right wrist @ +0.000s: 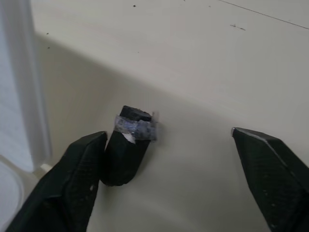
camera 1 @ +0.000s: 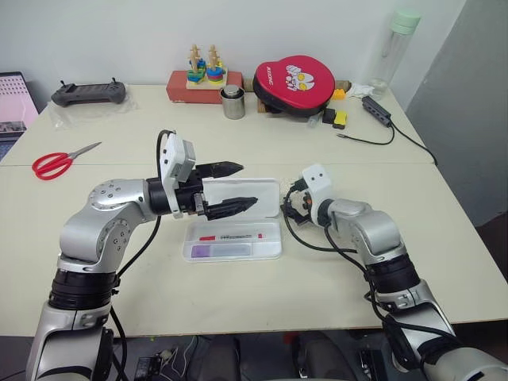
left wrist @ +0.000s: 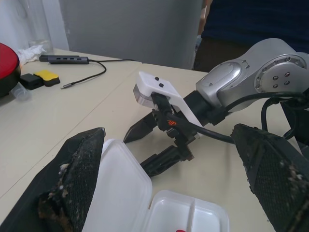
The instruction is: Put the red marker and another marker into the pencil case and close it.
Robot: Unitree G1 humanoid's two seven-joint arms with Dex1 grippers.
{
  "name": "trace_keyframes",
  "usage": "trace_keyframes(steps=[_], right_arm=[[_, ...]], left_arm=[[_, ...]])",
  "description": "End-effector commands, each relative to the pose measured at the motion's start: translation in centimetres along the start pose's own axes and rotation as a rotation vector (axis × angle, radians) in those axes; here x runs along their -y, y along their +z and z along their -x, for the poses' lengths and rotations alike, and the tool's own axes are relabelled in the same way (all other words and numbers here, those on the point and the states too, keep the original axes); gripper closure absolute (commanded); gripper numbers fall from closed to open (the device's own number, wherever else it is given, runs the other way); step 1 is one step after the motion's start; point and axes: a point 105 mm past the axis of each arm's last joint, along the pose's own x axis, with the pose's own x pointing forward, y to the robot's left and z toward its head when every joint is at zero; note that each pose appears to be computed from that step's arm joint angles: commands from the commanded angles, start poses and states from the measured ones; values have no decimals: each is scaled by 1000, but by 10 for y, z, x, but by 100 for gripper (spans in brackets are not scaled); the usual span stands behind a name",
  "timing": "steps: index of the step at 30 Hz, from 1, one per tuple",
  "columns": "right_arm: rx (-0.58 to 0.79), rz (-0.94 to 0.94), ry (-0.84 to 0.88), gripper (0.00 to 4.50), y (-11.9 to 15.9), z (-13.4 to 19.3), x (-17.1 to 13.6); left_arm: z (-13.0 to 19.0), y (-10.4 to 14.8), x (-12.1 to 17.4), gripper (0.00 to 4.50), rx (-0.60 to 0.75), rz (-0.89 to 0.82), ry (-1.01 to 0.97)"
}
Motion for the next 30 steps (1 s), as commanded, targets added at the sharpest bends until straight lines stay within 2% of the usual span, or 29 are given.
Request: trace_keyframes(steps=[1,15,17,30], right_arm=[[-12,12,-45,127,-5,2,10],[18,1,-93,431,3,14,27],[18,-5,-99,446,4,17,30],[80,2,-105,446,24,23,27]], left_arm=[[0,12,1,0,29,-40,0],[-4,15,-4,0,42,-50,-1],[-4,15,-4,0,41,-51,-1],[-5,16,-3,0,42,-55,-1]])
